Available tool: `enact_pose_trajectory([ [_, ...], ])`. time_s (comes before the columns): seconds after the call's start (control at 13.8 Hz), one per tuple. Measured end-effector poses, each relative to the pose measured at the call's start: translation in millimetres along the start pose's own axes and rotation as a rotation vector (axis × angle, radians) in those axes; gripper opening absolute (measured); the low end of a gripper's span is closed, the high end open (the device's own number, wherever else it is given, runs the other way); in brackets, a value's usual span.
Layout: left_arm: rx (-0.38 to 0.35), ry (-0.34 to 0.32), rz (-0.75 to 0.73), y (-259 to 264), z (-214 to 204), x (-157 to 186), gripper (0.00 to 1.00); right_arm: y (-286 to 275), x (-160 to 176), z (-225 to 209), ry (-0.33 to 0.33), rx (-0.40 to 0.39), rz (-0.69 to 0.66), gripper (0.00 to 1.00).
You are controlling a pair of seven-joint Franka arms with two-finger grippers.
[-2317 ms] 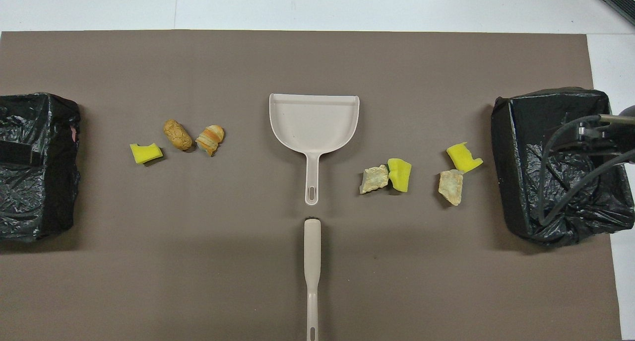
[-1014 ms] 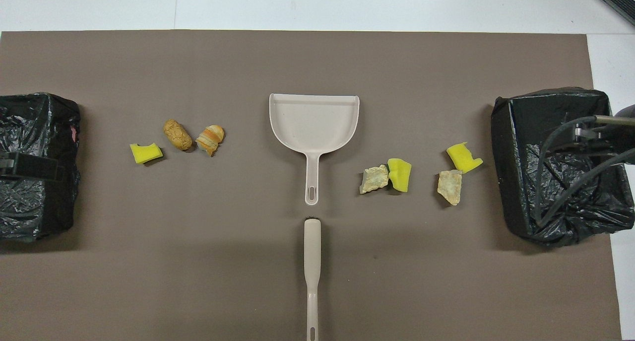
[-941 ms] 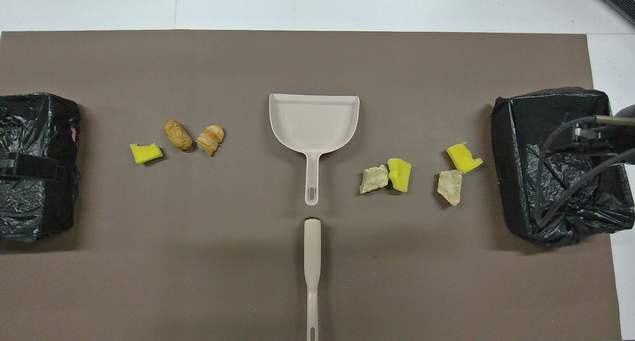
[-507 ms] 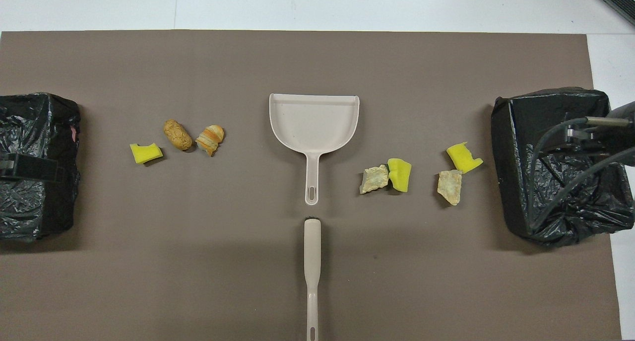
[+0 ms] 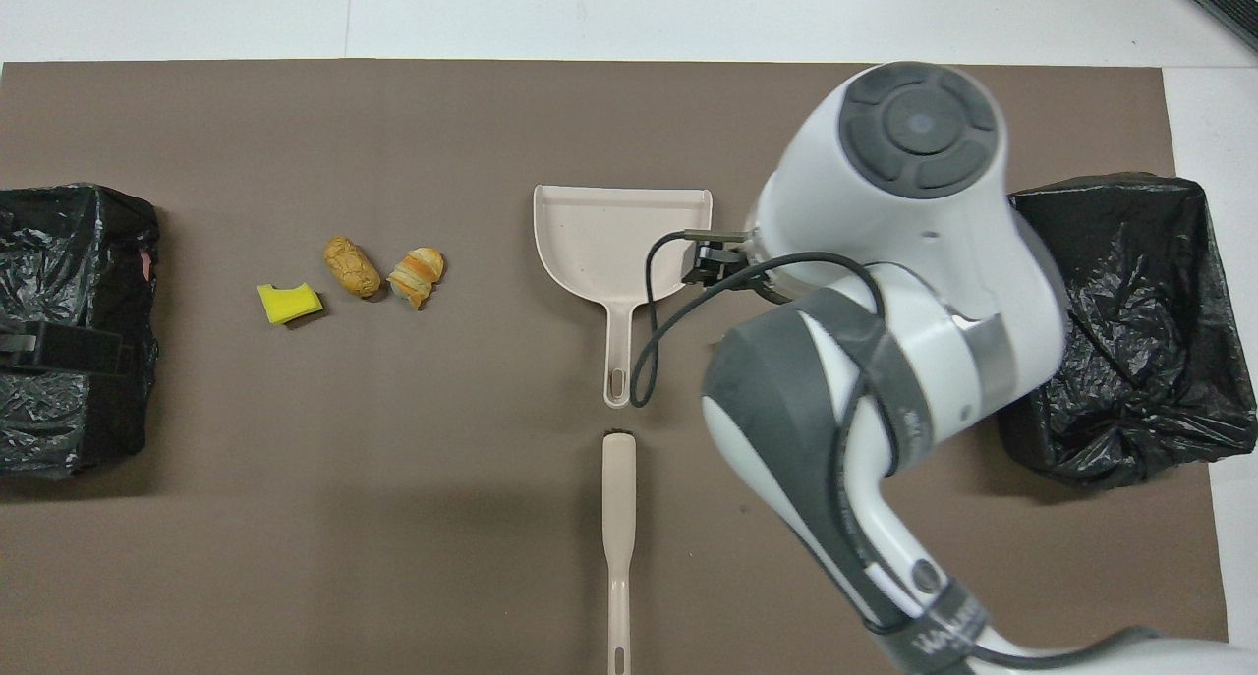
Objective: Sweep and dump trash in bin
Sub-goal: 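Reach the right gripper to the beige dustpan handle and grasp it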
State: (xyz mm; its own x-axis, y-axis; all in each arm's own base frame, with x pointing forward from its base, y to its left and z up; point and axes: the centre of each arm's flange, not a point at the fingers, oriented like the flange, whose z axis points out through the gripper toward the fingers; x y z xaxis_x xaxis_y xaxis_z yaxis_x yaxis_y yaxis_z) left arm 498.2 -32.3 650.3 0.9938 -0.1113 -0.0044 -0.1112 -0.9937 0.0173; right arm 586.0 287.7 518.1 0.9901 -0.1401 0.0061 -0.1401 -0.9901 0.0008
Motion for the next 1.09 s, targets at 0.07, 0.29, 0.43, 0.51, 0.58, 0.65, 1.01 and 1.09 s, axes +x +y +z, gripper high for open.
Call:
enact_pose_trajectory([
  [0.07, 0.000, -0.001, 0.000, 0.1, 0.6, 0.0, 1.00, -16.2, -1.1, 10.6, 0.004, 0.007, -0.010, 1.00],
  [0.29, 0.000, -0.004, 0.001, 0.5, 2.0, -1.1, 1.00, -59.2, -7.3, 42.1, 0.004, 0.019, -0.041, 1.00],
  [0.43, 0.000, -0.009, 0.002, 1.3, 4.0, -4.1, 1.00, -80.0, -7.2, 64.6, 0.002, 0.026, -0.058, 1.00],
  [0.51, 0.000, -0.011, 0.004, 2.2, 4.5, -5.5, 1.00, -92.7, -9.5, 80.4, 0.003, 0.025, -0.062, 1.00],
  [0.58, 0.000, -0.011, 0.005, 3.1, 4.4, -6.6, 1.00, -105.7, -12.9, 99.2, 0.008, 0.015, -0.070, 1.00],
  [0.65, 0.000, -0.010, 0.006, 3.6, 4.0, -7.7, 1.00, -118.3, -17.2, 121.4, 0.010, 0.001, -0.080, 0.97],
  [1.01, 0.000, -0.010, 0.006, 3.6, 4.2, -8.7, 1.00, -123.8, -21.1, 157.7, -0.005, -0.033, -0.094, 0.86],
  [1.09, 0.000, -0.010, 0.006, 3.6, 4.2, -8.8, 1.00, -123.3, -21.8, 159.6, -0.008, -0.035, -0.094, 0.77],
])
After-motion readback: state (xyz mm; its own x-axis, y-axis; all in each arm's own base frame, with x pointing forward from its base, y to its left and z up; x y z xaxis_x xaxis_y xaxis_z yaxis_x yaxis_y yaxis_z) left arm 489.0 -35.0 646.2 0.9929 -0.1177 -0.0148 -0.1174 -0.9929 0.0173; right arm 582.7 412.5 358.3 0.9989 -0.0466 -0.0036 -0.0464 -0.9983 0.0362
